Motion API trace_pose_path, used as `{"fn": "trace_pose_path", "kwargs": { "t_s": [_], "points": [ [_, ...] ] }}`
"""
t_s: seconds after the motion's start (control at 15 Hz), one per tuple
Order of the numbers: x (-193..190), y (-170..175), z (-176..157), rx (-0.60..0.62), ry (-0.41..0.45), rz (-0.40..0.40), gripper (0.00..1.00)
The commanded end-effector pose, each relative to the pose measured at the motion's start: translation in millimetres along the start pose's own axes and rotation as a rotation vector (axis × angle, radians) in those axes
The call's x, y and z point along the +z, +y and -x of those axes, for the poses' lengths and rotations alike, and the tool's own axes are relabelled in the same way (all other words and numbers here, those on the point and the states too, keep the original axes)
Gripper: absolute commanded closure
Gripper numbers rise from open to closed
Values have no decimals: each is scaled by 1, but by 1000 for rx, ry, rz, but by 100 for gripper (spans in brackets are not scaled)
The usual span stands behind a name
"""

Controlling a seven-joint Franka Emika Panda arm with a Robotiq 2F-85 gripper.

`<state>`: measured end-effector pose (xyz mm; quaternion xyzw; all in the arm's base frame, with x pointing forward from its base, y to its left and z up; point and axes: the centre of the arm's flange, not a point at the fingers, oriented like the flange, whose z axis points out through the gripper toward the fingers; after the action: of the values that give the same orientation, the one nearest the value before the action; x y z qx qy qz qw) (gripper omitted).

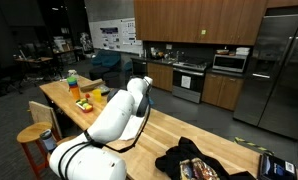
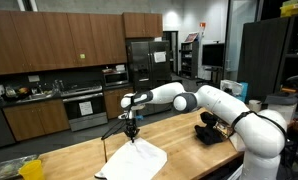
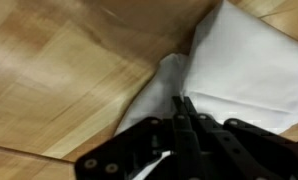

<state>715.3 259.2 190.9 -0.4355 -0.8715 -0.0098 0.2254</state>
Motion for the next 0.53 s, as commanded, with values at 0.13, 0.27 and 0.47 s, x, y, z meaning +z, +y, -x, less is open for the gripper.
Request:
{"fn": "trace_pose_path", "kwargs": {
  "t_s": [0.13,0.27,0.47],
  "points": [
    [-52,-34,6,107,-74,123,100],
    [-86,-50,14,151,-154,188,100],
    [-143,-76,14,223,-288,277,100]
  ]
}}
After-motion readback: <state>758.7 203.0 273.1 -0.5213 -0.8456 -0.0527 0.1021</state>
